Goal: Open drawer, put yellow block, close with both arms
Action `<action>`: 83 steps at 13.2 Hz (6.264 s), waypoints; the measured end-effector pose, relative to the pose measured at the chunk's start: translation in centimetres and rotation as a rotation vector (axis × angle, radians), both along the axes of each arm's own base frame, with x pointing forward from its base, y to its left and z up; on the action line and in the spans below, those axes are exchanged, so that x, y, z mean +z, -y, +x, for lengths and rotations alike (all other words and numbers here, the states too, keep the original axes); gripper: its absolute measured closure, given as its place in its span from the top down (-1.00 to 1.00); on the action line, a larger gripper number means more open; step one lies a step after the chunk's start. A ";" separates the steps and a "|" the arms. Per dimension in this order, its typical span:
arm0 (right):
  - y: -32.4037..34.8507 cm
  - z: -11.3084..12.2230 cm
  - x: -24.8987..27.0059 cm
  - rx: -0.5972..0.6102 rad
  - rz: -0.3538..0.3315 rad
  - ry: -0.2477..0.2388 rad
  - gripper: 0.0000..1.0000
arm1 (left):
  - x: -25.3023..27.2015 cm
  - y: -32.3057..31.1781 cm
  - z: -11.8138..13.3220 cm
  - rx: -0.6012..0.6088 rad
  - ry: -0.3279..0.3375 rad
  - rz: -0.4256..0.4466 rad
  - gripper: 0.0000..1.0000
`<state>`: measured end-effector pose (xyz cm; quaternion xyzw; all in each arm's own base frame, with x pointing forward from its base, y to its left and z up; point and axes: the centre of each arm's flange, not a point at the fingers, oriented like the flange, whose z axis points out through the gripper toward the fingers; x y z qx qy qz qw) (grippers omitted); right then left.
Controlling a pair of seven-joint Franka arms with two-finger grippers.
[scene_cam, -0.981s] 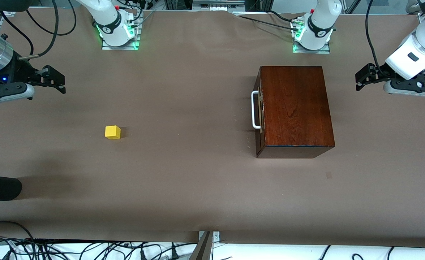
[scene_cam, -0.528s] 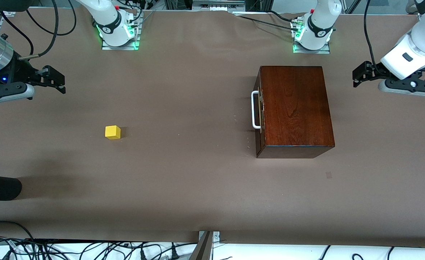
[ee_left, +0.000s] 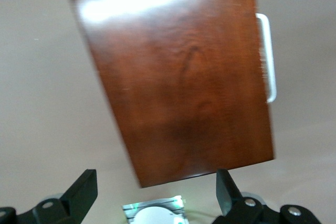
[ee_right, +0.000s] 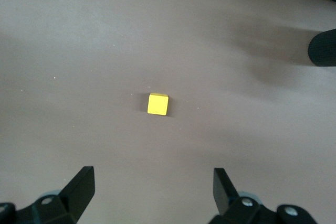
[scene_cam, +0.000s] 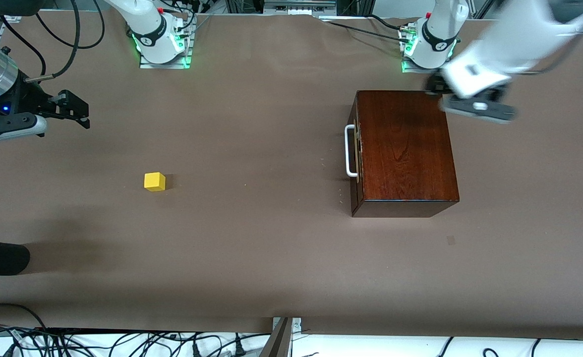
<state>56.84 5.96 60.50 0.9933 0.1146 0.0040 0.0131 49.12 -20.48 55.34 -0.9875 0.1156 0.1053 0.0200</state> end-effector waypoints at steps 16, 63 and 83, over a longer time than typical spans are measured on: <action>0.1 0.0 0.0 -0.002 0.000 0.001 1.00 | -21.1 19.9 1.9 0.103 0.055 0.107 1.00; -1.0 2.1 -15.3 -0.032 0.025 -0.107 1.00 | -22.5 32.3 -3.4 0.155 0.188 0.224 1.00; 0.1 0.2 -39.8 -0.089 0.022 -0.009 0.97 | 4.1 -14.9 8.5 0.168 0.116 -0.010 1.00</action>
